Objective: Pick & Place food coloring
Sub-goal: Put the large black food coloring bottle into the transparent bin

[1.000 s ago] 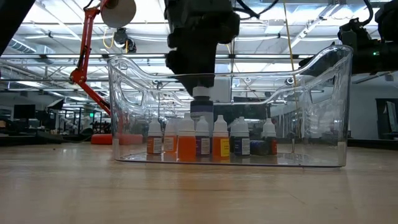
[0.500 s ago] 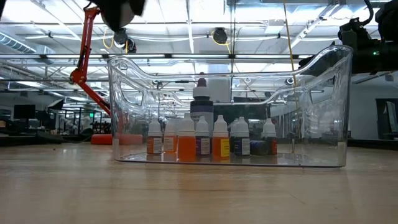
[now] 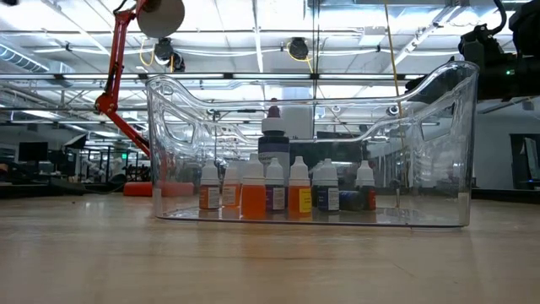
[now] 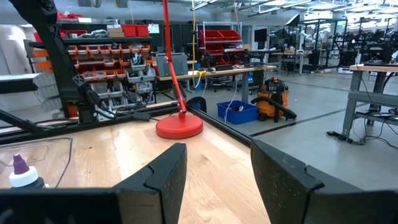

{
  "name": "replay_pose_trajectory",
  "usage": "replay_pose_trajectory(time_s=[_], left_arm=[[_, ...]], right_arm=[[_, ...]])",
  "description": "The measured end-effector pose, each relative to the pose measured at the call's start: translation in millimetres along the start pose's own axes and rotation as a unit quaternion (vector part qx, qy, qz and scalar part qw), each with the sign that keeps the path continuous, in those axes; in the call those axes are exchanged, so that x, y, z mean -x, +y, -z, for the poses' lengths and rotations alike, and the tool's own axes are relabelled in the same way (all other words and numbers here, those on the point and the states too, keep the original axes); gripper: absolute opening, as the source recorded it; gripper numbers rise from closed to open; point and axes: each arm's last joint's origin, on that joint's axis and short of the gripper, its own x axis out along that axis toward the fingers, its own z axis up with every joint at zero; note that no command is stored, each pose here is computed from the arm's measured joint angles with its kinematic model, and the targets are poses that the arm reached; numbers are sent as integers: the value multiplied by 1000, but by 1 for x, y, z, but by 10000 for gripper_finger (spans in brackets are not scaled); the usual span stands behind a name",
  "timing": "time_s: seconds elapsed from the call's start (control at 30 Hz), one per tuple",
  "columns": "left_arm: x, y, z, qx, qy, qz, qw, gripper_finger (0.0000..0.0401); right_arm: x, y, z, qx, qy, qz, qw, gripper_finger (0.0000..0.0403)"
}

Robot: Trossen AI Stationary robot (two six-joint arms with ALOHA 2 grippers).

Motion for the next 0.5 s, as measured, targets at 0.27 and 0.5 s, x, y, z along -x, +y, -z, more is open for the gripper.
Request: replay_pose_trajectory(time_s=[0.27, 0.5], left_arm=[[-38, 9, 19, 21, 14, -48, 999, 278], [-66, 7, 21, 1, 23, -32, 999, 278]], right_arm=[[0, 0, 0, 0, 0, 0, 1000, 167], [0, 0, 0, 0, 0, 0, 1000, 167]])
